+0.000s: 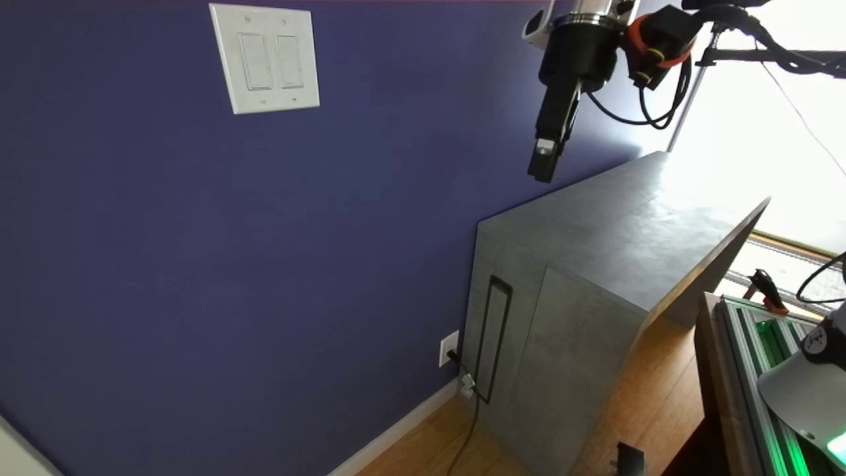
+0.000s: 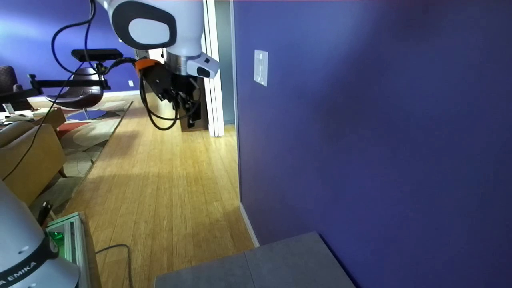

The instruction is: Turn on the light switch on the right

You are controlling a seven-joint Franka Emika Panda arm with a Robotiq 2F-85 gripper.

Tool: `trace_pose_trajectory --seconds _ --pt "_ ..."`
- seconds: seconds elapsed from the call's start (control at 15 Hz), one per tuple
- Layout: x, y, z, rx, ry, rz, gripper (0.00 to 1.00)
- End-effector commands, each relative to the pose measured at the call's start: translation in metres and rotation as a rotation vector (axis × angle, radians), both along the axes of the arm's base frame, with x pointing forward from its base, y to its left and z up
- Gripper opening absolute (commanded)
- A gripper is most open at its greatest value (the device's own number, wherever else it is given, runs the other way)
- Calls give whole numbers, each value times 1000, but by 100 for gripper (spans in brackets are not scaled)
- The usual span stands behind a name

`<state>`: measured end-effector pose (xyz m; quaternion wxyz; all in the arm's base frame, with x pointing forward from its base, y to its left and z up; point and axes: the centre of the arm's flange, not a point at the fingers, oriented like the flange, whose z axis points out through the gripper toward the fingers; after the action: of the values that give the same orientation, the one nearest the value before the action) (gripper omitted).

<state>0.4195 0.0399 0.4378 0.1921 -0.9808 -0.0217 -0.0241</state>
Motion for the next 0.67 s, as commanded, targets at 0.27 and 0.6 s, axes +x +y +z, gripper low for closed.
trace_pose_trajectory --seconds 0.27,0.6 --pt "36 14 -19 311 -63 -290 60" --pt "65 7 -28 495 -143 -497 25"
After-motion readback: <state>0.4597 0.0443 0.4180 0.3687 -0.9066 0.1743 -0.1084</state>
